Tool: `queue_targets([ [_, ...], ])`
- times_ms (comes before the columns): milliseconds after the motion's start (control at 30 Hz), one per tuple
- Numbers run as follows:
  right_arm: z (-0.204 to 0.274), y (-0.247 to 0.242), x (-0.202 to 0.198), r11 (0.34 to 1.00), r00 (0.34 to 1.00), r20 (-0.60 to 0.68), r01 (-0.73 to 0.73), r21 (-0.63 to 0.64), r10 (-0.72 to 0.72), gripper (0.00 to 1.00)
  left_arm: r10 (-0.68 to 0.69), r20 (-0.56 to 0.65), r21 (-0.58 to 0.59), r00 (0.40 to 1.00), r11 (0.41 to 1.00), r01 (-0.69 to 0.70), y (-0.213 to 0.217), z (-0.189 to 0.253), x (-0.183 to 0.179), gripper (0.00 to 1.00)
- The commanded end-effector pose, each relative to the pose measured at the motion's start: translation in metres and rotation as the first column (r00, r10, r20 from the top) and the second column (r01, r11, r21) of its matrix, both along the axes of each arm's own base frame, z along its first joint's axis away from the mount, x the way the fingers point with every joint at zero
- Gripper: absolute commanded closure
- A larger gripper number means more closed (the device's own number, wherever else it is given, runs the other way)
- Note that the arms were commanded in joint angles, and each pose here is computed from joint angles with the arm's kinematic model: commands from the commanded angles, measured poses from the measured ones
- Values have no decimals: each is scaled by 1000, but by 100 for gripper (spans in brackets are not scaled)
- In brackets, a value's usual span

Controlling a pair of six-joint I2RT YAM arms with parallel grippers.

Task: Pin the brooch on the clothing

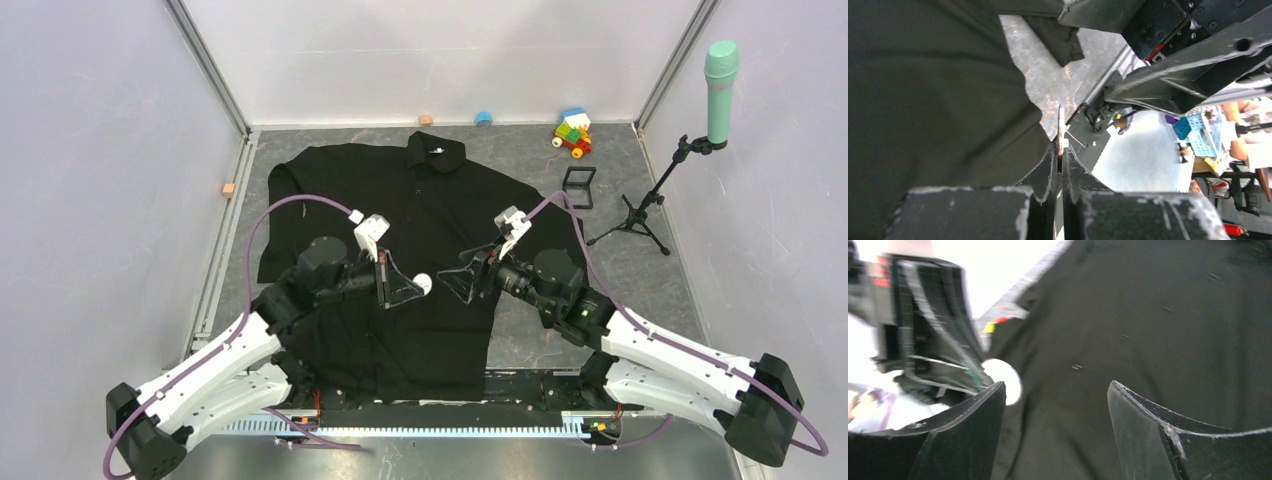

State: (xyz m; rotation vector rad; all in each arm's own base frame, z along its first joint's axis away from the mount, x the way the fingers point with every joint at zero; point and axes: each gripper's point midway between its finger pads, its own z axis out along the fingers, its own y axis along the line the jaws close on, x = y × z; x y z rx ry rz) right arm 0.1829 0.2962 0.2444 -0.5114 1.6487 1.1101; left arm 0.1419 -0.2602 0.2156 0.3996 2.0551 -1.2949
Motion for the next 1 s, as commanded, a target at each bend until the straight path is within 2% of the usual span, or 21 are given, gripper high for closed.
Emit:
queue_targets([
  [0,-48,-56,47,890,920,-43,363,-277,-388,21,23,16,164,1000,986,-25,12,-3,25,98],
  [167,-78,-103,67,720,832,62,511,-469,-551,16,28,29,240,999,970,-34,16,10,62,98],
  [267,-95,-119,85,659,821,77,506,-557,-565,24,48,44,271,998,961,-58,15,17,93,98],
  [433,-130,-139,123,621,813,46,479,-620,-581,28,141,89,323,986,932,-163,29,17,158,98],
  [600,-164,-148,148,620,812,-28,423,-661,-583,37,255,156,447,954,843,-298,64,2,206,98],
  [700,-167,-132,156,669,848,-41,386,-636,-529,40,279,187,515,942,789,-336,78,-13,216,98],
  [767,-167,-125,160,688,861,-49,369,-625,-506,41,283,202,531,938,772,-348,83,-24,219,98],
  [967,-176,-124,173,661,850,-42,377,-649,-526,47,267,197,575,943,748,-332,89,-48,215,98],
])
